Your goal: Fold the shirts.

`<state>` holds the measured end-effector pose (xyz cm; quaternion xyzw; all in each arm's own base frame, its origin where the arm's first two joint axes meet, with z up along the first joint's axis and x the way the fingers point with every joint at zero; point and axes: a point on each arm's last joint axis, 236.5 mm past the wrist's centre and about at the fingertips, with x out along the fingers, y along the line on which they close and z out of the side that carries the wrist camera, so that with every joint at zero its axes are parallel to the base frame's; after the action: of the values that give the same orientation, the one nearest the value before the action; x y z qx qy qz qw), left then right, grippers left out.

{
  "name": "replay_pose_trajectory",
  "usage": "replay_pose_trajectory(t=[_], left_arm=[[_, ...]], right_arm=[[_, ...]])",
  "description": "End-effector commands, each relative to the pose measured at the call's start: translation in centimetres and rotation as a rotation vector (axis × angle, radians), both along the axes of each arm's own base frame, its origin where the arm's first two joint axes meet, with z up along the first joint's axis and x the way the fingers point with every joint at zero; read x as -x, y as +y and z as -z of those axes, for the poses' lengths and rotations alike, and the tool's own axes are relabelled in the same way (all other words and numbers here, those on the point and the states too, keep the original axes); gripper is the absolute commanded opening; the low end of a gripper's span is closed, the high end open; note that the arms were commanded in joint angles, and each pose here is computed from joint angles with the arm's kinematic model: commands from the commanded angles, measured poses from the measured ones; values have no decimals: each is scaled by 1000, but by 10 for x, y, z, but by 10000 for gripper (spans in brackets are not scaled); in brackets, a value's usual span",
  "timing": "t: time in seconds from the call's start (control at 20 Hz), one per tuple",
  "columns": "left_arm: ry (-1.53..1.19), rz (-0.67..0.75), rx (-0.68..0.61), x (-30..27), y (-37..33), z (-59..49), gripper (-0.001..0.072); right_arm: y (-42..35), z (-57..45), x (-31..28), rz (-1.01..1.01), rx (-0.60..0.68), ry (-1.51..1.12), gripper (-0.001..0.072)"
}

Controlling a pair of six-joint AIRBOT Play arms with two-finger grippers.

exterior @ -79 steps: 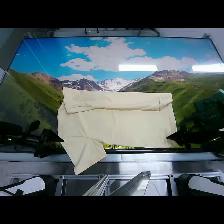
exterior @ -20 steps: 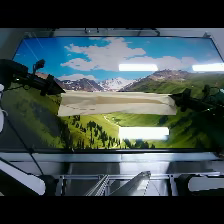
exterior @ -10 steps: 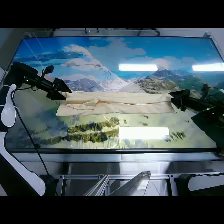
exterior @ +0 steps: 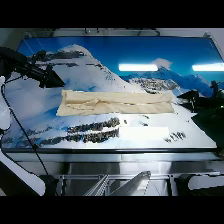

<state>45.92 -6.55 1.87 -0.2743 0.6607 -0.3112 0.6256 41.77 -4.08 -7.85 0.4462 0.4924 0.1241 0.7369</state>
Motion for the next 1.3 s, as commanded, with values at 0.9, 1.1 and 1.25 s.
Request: replay_pose_trajectory(t=[0.9,1.1,1.25], left_arm=[[-153,269,-187,26,-265,116,7],[-99,374,-322,69,-292,167,9],[-131,417,-301,76,-316,148,12]], right_arm=[[85,-61,3,-306,-118,-47,19],[60,-97,14,-296,-134,-99,19],[43,-122,17,-275,-142,-149,19]])
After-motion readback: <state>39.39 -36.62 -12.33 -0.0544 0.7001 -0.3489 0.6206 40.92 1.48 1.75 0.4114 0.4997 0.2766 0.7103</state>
